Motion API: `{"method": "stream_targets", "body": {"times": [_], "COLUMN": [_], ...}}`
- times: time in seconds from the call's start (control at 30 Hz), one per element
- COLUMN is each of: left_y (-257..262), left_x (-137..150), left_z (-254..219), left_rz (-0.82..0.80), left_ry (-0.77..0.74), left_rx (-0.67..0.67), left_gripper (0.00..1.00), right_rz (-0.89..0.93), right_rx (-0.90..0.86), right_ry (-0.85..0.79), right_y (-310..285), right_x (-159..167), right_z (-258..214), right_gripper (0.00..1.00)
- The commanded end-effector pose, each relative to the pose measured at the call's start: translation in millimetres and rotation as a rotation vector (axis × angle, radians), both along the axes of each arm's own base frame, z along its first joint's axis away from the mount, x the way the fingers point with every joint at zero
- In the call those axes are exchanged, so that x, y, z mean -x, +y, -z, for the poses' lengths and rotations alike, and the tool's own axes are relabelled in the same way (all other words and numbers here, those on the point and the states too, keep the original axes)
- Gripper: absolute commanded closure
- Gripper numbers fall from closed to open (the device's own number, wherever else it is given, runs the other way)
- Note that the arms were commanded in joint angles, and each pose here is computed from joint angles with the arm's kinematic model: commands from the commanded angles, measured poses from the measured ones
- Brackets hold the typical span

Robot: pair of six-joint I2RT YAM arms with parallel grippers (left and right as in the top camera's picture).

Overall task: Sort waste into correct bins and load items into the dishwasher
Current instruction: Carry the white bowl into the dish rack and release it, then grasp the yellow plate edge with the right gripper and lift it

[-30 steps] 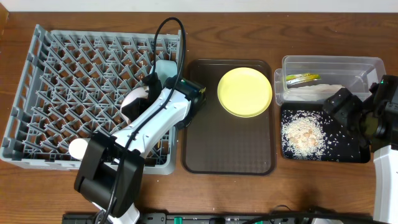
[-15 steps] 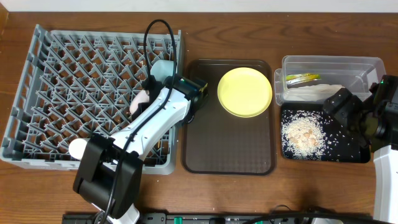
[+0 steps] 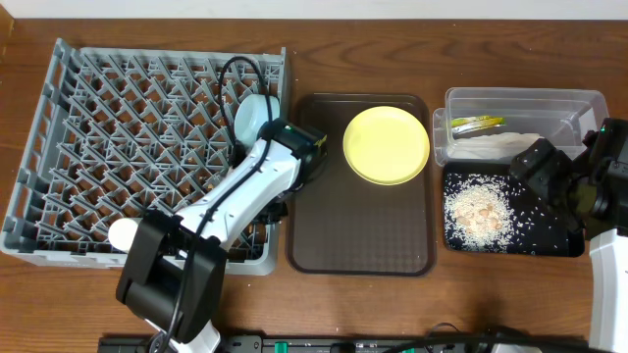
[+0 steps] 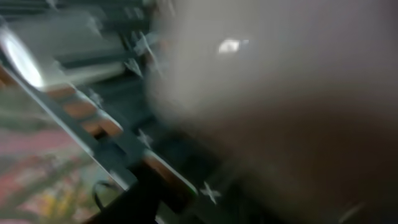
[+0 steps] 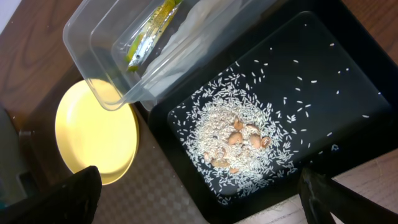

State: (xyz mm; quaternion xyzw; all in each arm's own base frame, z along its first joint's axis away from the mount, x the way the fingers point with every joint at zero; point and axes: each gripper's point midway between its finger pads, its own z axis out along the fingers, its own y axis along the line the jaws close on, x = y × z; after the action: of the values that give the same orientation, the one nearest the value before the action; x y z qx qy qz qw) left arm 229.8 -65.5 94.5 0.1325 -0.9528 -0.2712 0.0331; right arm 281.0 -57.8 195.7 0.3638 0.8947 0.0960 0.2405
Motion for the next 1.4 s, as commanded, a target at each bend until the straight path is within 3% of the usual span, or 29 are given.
{"method": "stream_targets", "body": {"times": [0.0,0.27,0.57,0.77,0.9,1.03,1.37], "left_y": [-13.0,-34.8,-67.2,-42.8,-32.2,-8.3,60.2], "left_x": [15.7,0.3,-38.5,-60.9,-70.8,-77.7,-54.4], "left_z": [8.7,-11.3,-73.8,-125.1,-154.4,-178.4,-194.2], "left_rz": [-0.057,-0.008,0.153,0.153,0.209,0.163,-0.010], "left_ry": [0.083,0.006,-0.308,-0.568,-0.681,-0.796,-0.838], "left_rx": [0.087,0.173,0.373,0.377,0.403,0.386,0.307], "left_gripper": [0.44,0.41,0.35,0.30,0.29,0.25,0.24], "right_rz": [0.012,0.012,0.012,0.012,0.015,0.039,0.106], "right_rx": [-0.001,-0.001,-0.001,-0.001,0.006,0.026,-0.005], "right_ry": [-0.007,-0.007,-0.007,-0.007,-0.009,-0.054,-0.171], "right_y": [-2.3,-2.3,-2.3,-2.3,-3.6,-9.6,-14.0], "right_x": [0.7,0.7,0.7,0.7,0.1,-9.3,-31.8], "right_z": [-2.3,-2.3,-2.3,-2.3,-2.7,-8.7,-25.6], "right_gripper": [0.01,0.01,0.01,0.01,0.01,0.01,0.01]}}
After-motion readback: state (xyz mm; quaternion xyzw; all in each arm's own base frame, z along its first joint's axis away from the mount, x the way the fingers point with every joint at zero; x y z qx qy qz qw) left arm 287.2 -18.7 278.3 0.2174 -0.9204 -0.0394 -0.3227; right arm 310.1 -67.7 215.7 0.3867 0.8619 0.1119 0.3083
